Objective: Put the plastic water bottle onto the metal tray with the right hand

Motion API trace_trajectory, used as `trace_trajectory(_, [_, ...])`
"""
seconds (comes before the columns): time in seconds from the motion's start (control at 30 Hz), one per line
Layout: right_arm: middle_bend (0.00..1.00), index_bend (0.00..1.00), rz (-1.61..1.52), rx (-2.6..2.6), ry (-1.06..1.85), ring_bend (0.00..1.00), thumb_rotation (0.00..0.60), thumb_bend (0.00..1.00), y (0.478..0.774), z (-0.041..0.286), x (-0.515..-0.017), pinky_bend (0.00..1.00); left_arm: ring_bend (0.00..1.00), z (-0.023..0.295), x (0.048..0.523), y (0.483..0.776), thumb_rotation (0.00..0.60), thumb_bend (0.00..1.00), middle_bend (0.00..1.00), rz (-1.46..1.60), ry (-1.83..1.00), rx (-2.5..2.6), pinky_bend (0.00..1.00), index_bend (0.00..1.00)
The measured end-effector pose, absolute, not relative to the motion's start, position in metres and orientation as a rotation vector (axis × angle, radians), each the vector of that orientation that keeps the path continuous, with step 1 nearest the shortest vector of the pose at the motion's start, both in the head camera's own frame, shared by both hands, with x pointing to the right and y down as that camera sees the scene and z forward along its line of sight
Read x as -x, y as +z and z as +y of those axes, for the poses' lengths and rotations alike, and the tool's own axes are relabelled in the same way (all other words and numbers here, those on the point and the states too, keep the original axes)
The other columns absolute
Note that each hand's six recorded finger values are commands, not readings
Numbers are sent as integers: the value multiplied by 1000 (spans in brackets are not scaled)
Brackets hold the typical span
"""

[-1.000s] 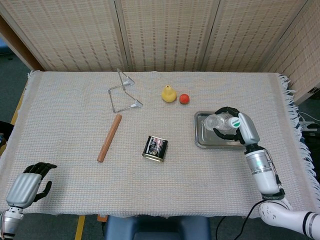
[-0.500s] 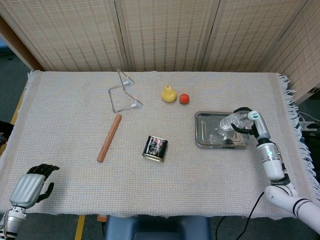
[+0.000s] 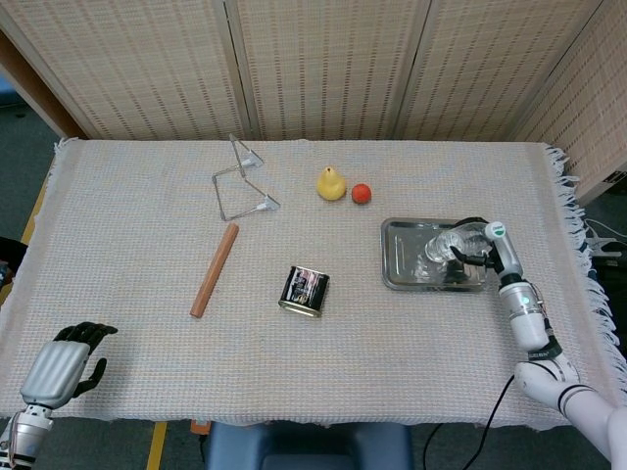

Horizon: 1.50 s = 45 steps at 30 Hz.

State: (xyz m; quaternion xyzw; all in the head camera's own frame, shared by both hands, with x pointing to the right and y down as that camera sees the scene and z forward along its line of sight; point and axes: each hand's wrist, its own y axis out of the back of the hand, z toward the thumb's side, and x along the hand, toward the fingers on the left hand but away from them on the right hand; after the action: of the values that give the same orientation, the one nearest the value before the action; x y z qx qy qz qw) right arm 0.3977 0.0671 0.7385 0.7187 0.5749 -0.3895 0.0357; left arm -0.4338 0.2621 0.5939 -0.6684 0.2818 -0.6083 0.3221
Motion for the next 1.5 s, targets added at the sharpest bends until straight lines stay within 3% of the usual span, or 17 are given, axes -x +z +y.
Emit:
trace_trajectory(0.07, [384, 551, 1742, -2228, -1192, 117, 600, 105, 740, 69, -395, 290, 186, 262, 434, 594, 600, 524, 264, 740, -1597, 1755, 235, 260])
trace_trajectory(0.17, [222, 329, 1714, -2265, -1184, 5, 600, 103, 740, 71, -392, 215, 186, 262, 433, 594, 600, 525, 264, 737, -1594, 1757, 235, 260])
trace_trajectory(0.3, [40, 86, 1687, -2314, -1185, 0, 600, 102, 739, 72, -391, 137, 186, 263, 433, 594, 600, 525, 264, 733, -1593, 1759, 235, 260])
trace_trajectory(0.4, [1, 7, 1681, -2338, -1189, 0, 600, 102, 738, 72, -391, 117, 187, 263, 433, 594, 600, 525, 264, 731, -1595, 1760, 235, 260])
trace_trajectory(0.67, [0, 0, 1692, -2404, -1234, 0, 600, 102, 732, 71, -392, 12, 188, 263, 433, 594, 600, 525, 264, 733, -1598, 1760, 235, 259])
trace_trajectory(0.93, [0, 0, 1732, -2564, -1378, 0, 600, 72, 711, 77, -395, 0, 190, 262, 434, 593, 600, 525, 265, 742, -1598, 1760, 235, 260])
trace_trajectory(1.33, [0, 0, 1889, -2751, -1882, 0, 600, 69, 653, 118, -407, 0, 191, 262, 434, 588, 600, 525, 270, 754, -1584, 1747, 235, 260])
trace_trajectory(1.5, [0, 0, 1896, -2697, -2219, 0, 600, 70, 639, 144, -417, 0, 191, 262, 433, 587, 600, 525, 272, 749, -1578, 1736, 235, 260])
